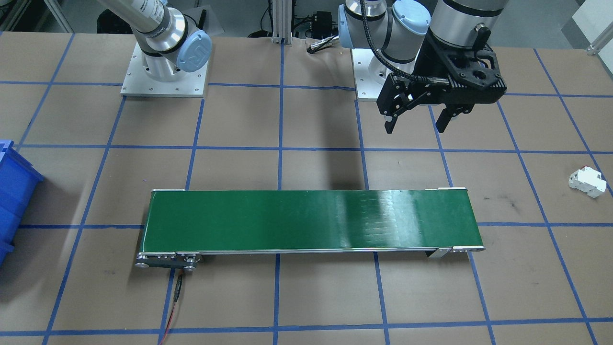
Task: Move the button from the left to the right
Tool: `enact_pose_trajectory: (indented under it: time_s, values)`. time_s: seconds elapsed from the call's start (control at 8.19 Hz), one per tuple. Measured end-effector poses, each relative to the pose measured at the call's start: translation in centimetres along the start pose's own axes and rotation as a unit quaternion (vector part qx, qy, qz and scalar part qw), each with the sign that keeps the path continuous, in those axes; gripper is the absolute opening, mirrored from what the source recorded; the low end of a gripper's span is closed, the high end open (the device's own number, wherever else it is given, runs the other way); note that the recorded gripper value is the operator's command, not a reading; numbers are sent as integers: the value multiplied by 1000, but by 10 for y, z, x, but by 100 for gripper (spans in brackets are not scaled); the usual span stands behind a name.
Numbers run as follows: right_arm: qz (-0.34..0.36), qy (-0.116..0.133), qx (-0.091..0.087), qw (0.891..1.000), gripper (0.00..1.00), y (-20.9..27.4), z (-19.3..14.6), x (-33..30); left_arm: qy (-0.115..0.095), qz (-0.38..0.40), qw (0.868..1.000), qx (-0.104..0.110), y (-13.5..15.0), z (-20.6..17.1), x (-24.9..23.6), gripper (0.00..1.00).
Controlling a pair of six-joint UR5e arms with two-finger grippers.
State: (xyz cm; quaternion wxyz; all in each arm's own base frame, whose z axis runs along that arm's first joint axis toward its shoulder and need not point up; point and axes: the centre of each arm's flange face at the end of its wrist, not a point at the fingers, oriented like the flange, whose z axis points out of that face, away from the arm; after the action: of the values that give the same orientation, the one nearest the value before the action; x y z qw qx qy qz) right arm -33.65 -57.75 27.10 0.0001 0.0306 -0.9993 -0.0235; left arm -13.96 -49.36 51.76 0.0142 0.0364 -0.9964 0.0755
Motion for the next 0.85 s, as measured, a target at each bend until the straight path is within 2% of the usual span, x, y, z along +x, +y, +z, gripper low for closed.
enact_pose_trajectory:
  time_s: [0.12,0.37,0.49,0.61,0.73,0.85]
  values:
    - [0,-4,-5,1000,11,0,10,-1,0,0,1000,0,0,0,-1,100]
    - [0,-8,-11,1000,17,1,23,-1,-1,0,1000,0,0,0,-1,100]
    - [0,-8,-12,1000,39,1,26,0,-1,0,1000,0,0,0,-1,100]
    - [1,-8,-12,1000,86,0,31,1,-1,0,1000,0,0,0,-1,100]
    - [0,-8,-13,1000,97,0,34,2,0,1,1000,0,0,0,-1,100]
    - [-2,-7,-13,1000,100,0,36,3,0,3,1000,0,0,0,-1,100]
